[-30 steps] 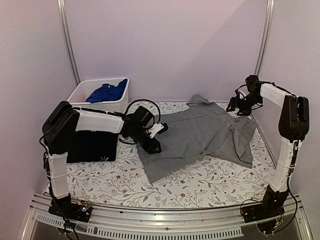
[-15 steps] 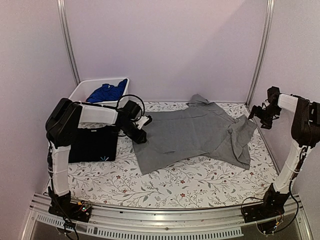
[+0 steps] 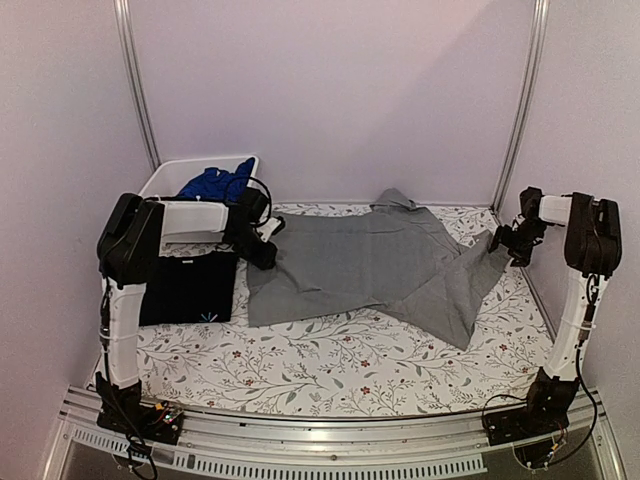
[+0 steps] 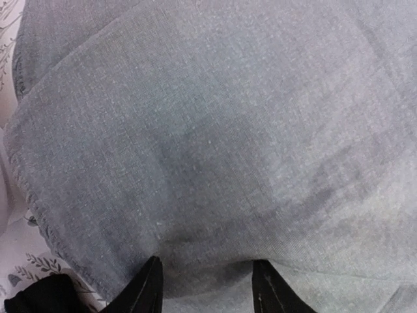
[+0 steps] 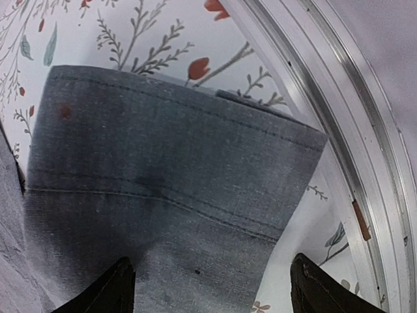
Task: Fold and stack the mixed laundry pile
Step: Move the flattened shirt to the center of the board, then adjust the flattened shirt at the center of the board.
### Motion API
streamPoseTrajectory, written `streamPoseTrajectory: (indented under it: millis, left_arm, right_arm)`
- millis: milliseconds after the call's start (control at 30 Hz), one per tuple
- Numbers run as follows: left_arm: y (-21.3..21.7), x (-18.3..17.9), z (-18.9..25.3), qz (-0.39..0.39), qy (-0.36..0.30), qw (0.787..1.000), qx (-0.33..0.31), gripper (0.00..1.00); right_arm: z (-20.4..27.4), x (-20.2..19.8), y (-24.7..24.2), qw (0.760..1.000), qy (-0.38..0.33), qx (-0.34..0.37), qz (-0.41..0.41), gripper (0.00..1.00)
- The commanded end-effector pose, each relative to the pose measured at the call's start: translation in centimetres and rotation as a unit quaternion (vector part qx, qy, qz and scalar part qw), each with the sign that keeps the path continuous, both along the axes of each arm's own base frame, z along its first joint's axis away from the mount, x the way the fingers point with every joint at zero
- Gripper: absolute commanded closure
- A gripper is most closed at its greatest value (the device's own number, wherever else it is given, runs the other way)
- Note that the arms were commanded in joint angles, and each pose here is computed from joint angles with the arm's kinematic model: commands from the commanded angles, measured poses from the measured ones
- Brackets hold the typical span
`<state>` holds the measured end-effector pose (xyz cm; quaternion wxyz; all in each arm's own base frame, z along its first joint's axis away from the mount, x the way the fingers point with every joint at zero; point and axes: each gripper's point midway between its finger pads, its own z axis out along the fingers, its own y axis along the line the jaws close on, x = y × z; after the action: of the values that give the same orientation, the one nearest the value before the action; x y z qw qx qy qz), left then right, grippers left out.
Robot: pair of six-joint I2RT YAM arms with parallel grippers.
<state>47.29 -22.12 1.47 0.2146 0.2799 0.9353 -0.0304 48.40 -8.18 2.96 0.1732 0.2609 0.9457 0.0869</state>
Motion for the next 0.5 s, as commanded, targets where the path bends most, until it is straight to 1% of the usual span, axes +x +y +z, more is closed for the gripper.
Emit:
streamPoseTrajectory:
  millis: [0, 67, 100, 133, 167, 267, 300, 367, 400, 467]
  left_arm:
    - [-0.9, 0.2, 1.0, -0.009, -0.006, 1.000, 0.004, 0.52]
    - [-1.0, 0.2, 1.5, -0.007, -0.011, 1.000, 0.002, 0.50]
    - [-1.1, 0.2, 1.7, -0.007, -0.013, 1.000, 0.002, 0.50]
    - [-1.0, 0.3, 2.0, -0.006, -0.015, 1.000, 0.001, 0.50]
    - [-1.0, 0.2, 2.2, -0.004, -0.017, 1.000, -0.001, 0.50]
    - [-1.0, 0.2, 3.0, -0.001, -0.025, 1.000, -0.008, 0.50]
    - [-1.0, 0.1, 3.2, 0.000, -0.027, 1.000, -0.010, 0.50]
    - [-1.0, -0.1, 3.6, 0.001, -0.029, 0.999, -0.016, 0.50]
    - [-1.0, -0.1, 3.7, 0.002, -0.030, 0.999, -0.018, 0.50]
    - [-1.0, -0.3, 4.2, 0.006, -0.034, 0.999, -0.023, 0.50]
  right_arm:
    - [-1.9, 0.5, 0.6, 0.998, 0.026, -0.039, 0.032, 0.18]
    - [-2.7, 0.5, 1.5, 0.995, 0.040, -0.064, 0.058, 0.20]
    - [-3.4, 0.4, 2.1, 0.994, 0.050, -0.073, 0.070, 0.23]
    - [-3.8, 0.3, 2.6, 0.992, 0.056, -0.079, 0.082, 0.28]
    - [-4.2, 0.2, 3.0, 0.991, 0.061, -0.080, 0.090, 0.37]
    - [-4.4, 0.1, 4.6, 0.992, 0.056, -0.043, 0.109, 0.68]
    - [-4.0, 0.3, 5.1, 0.991, 0.050, -0.033, 0.116, 0.77]
    - [-1.8, 0.8, 5.8, 0.991, 0.022, -0.019, 0.129, 0.96]
    - [-0.5, 1.2, 6.4, 0.990, 0.004, -0.010, 0.141, 1.00]
    - [4.2, 2.0, 7.9, 0.985, -0.054, 0.006, 0.162, 1.00]
